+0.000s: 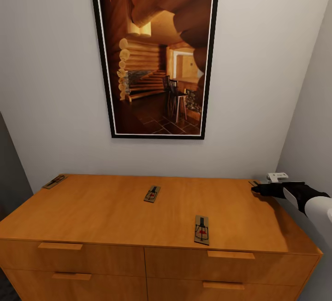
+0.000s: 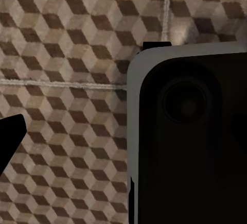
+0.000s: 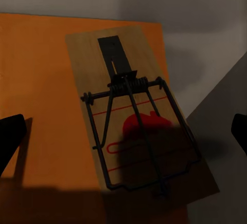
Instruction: Take the four mousetraps from the cabinet in the bathroom and place them on the bathroom floor. Make sure all four end up on the same floor surface, and ensure that at least two of them are either under or directly next to the same bathroom sink.
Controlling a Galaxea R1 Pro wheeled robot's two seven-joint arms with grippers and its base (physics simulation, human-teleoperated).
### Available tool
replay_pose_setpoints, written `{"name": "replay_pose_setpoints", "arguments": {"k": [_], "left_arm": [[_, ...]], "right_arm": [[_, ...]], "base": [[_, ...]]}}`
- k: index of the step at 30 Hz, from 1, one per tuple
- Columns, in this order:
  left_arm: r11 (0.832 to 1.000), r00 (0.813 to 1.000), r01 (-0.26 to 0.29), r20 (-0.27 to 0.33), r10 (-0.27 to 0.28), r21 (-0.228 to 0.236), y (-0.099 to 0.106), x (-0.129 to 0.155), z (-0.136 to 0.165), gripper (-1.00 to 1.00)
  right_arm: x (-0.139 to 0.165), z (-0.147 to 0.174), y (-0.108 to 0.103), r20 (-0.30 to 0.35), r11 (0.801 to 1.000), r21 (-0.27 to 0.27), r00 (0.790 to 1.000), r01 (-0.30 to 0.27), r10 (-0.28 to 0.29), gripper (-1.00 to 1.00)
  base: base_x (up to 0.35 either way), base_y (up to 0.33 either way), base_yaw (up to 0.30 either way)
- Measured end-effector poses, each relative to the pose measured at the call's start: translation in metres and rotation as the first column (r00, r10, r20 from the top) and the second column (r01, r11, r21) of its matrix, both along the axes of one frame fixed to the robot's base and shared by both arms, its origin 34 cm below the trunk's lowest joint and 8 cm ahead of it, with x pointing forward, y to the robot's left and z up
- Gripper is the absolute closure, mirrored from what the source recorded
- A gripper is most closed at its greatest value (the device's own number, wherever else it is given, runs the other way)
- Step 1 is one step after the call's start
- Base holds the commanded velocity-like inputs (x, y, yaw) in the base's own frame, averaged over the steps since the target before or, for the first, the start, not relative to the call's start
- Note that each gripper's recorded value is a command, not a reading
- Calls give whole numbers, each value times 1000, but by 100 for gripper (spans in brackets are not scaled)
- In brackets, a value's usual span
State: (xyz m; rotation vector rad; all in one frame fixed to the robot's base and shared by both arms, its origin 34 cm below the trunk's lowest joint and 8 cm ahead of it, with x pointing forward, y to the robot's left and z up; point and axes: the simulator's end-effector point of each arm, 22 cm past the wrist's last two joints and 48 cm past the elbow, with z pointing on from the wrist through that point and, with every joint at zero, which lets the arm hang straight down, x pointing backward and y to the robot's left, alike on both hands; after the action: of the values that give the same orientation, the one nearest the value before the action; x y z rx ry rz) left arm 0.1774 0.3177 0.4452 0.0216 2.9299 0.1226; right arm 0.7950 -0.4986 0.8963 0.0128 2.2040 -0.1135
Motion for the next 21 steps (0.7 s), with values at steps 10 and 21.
{"name": "replay_pose_setpoints", "arguments": {"k": [10,21], "left_arm": [[1000,1000,0,0,0,0,0,0,0,-100],[1000,1000,0,0,0,0,0,0,0,-100]], "right_arm": [[0,0,0,0,1000,0,1000,0,0,-100],[0,0,0,0,1000,-2,1000,-2,2,100]], "base": [[0,0,0],[0,0,0]]}}
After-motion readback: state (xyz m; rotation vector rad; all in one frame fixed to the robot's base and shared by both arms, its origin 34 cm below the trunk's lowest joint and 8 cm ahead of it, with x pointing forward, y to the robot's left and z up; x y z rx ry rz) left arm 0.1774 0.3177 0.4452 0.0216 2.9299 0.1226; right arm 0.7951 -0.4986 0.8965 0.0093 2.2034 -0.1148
